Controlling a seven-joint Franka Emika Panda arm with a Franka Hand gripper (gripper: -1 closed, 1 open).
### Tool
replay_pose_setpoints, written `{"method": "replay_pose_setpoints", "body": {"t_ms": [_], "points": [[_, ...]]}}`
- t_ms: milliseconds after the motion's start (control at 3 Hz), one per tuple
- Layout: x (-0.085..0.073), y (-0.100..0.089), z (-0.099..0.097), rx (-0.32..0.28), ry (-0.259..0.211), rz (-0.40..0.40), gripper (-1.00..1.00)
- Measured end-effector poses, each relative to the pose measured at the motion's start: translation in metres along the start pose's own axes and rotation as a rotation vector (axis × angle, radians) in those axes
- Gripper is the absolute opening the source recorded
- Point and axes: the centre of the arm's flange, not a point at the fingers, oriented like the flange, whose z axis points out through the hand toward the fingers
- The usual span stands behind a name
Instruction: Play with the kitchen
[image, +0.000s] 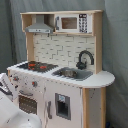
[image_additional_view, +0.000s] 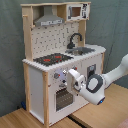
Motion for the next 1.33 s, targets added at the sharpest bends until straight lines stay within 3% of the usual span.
{"method": "replay_pose_setpoints", "body": {"t_ms": [333,667,1000,1333], "points": [[0.010,-0.008,0.011,-0.005,0.008,0.062,1.00],[0.008,-0.018,0.020,0.044,-0.016,0.114,1.00],[0.017,-0.018,0.031,0.102,-0.032,0.152,1.00],[0.021,-0.018,0.033,0.132,-0.029,0.068,1.00]]}}
